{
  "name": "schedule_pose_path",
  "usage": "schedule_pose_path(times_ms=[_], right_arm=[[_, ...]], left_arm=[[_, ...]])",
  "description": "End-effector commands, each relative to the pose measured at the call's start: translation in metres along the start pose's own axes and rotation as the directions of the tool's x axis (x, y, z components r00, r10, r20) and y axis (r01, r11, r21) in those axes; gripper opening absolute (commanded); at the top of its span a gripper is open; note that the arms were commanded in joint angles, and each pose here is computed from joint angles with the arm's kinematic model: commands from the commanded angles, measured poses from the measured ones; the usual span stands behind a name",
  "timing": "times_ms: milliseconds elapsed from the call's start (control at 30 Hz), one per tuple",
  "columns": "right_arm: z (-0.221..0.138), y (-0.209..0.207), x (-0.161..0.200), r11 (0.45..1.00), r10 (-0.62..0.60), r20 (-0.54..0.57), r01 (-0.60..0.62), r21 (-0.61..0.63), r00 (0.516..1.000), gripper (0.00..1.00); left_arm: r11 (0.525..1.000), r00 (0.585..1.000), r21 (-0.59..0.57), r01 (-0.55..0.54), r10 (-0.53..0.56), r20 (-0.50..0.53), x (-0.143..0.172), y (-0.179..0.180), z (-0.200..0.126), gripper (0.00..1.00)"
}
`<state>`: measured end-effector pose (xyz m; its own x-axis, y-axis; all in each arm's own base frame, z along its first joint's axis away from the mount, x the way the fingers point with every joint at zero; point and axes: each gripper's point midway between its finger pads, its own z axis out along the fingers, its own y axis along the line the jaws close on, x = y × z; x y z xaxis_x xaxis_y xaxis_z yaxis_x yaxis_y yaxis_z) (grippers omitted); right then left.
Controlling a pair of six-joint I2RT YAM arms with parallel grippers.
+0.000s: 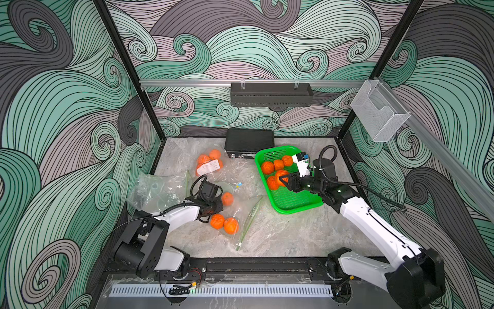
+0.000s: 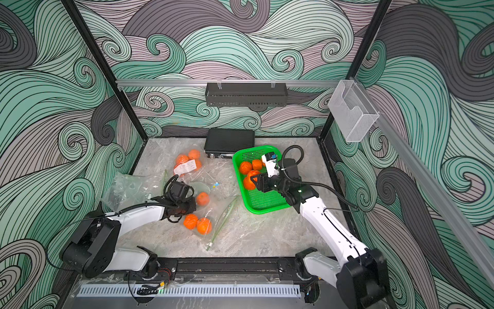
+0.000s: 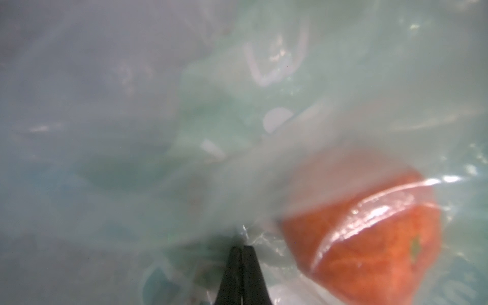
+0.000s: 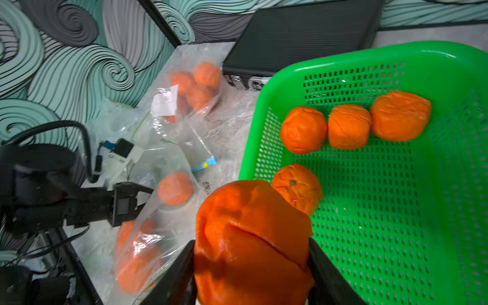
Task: Open the zip-top bag and take out the orange
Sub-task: Place the orange in the basket.
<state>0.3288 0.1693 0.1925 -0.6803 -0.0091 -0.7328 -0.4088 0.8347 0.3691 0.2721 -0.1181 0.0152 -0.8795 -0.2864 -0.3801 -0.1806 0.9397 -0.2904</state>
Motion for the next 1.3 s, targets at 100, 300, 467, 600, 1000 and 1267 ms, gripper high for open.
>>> schedule_pose_path(times_ms=[100, 300, 467, 600, 1000, 1267], right_arm=[[0.023, -0.057, -0.012, 0.976, 0.141, 0.021, -0.142, 0.162, 0.99, 0.44], [0.061, -0.092, -0.005, 0.951, 0.241, -0.04, -0.228, 0.21, 0.97, 0.44], [0.094, -0.102, -0.001, 0.937, 0.312, -0.074, -0.294, 0.189, 0.947, 0.44], [0.114, -0.108, 0.009, 0.927, 0.348, -0.104, -0.325, 0.187, 0.932, 0.45], [0.131, -0.107, 0.014, 0.92, 0.382, -0.118, -0.365, 0.14, 0.917, 0.63], [0.124, -0.105, 0.007, 0.926, 0.366, -0.101, -0.35, 0.143, 0.925, 0.75]], left_arm=[[0.999, 0.997, -0.03, -0.016, 0.014, -0.071, 0.021, 0.013, 0.003, 0.0], [1.0, 0.998, -0.023, -0.021, 0.019, -0.061, 0.018, 0.012, 0.001, 0.0], [0.999, 0.998, -0.025, -0.022, 0.021, -0.064, 0.019, 0.012, 0.001, 0.0], [1.0, 0.998, -0.02, -0.024, 0.023, -0.064, 0.019, 0.01, 0.001, 0.0], [0.999, 0.997, -0.018, -0.029, 0.028, -0.068, 0.019, 0.01, 0.001, 0.0], [0.999, 0.997, -0.02, -0.031, 0.03, -0.073, 0.02, 0.01, 0.002, 0.0]])
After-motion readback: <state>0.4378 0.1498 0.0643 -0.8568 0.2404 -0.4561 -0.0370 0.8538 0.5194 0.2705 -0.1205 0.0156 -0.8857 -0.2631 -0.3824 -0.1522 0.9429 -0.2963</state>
